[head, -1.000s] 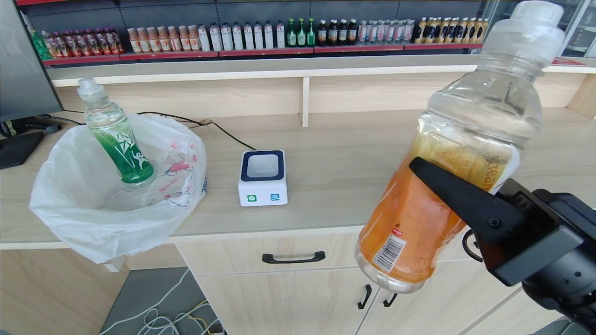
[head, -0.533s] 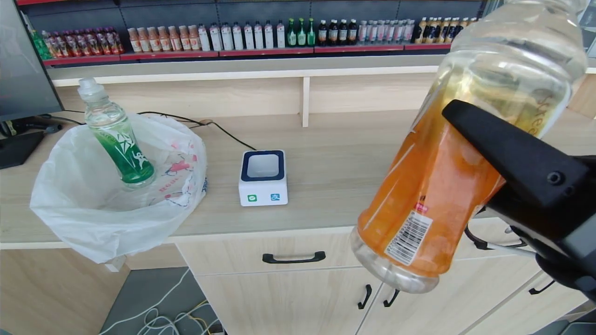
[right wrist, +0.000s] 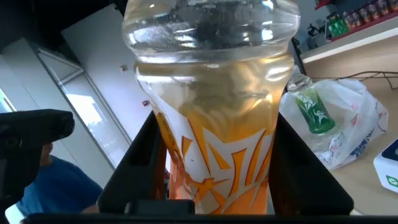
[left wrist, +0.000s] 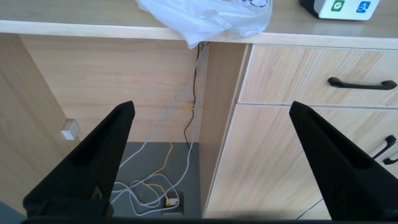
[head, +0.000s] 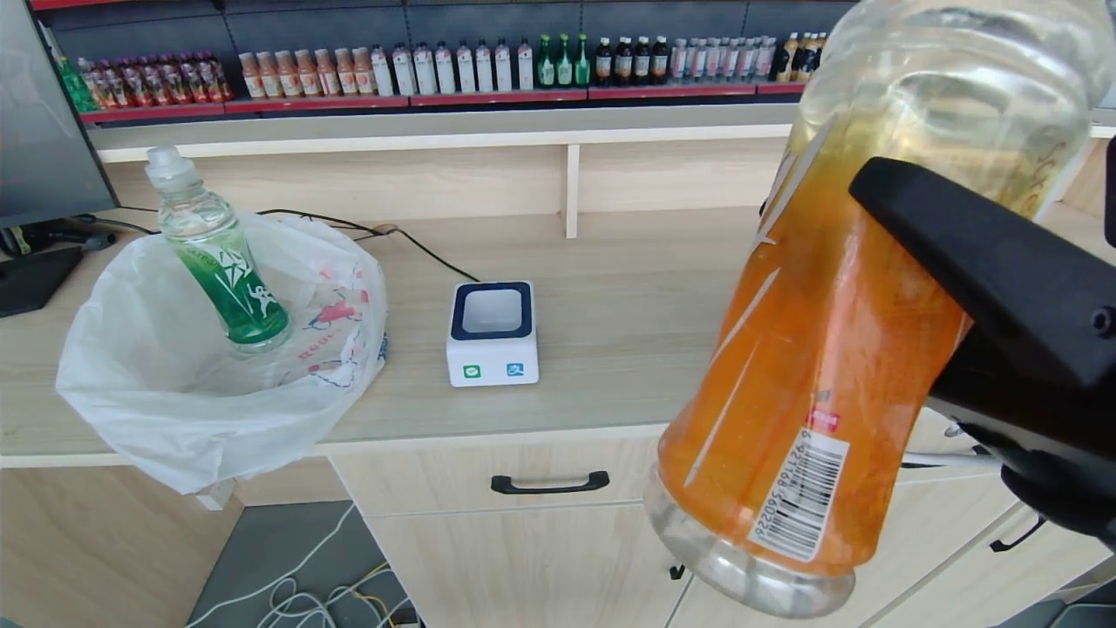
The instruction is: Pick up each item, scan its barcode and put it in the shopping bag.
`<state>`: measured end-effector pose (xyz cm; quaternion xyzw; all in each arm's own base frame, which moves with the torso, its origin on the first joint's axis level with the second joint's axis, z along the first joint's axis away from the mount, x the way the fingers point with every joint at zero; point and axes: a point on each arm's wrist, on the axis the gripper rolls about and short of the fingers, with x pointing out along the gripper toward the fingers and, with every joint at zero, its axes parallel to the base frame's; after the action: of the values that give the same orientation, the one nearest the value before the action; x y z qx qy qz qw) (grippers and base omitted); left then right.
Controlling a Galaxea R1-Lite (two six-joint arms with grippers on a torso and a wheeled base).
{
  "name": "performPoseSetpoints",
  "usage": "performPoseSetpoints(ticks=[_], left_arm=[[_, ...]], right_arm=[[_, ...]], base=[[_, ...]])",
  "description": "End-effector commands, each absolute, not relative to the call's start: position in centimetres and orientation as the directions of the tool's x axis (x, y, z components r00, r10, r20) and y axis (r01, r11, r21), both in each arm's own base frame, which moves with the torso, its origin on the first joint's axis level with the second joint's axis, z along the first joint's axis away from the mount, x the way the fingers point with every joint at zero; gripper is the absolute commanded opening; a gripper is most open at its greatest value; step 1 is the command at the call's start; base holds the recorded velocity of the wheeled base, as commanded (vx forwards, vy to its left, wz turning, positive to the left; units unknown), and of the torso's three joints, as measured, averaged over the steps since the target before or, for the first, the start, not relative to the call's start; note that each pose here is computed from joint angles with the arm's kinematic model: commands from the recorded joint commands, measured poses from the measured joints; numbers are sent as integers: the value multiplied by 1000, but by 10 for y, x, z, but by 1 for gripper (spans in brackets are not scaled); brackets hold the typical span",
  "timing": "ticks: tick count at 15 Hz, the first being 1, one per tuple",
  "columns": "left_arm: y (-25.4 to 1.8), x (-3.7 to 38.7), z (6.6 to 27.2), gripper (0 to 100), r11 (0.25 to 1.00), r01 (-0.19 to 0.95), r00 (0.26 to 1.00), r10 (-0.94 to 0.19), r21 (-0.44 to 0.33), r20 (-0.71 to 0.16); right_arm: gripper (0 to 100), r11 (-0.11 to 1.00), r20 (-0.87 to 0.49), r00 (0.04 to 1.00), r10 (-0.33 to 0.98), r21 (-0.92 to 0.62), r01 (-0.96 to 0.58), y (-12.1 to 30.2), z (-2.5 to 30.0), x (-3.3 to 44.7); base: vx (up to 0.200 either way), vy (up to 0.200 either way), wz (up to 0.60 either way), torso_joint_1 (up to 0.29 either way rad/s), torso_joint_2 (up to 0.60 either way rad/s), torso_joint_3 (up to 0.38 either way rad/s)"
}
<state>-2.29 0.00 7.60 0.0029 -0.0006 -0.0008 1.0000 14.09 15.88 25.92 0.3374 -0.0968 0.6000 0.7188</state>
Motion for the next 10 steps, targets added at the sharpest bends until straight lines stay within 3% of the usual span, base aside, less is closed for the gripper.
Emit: performPoseSetpoints(ticks=[1, 10], left_arm=[[0, -23, 76, 100, 1000, 2, 1000, -2, 6, 2], [0, -23, 76, 100, 1000, 2, 1000, -2, 6, 2]], right_arm=[[0, 38, 548, 255, 796, 375, -926, 164, 262, 146], [0, -39, 570, 204, 796, 384, -922, 166, 272, 146]], base=[[0, 0, 0, 0, 0, 0], [0, 0, 0, 0, 0, 0]])
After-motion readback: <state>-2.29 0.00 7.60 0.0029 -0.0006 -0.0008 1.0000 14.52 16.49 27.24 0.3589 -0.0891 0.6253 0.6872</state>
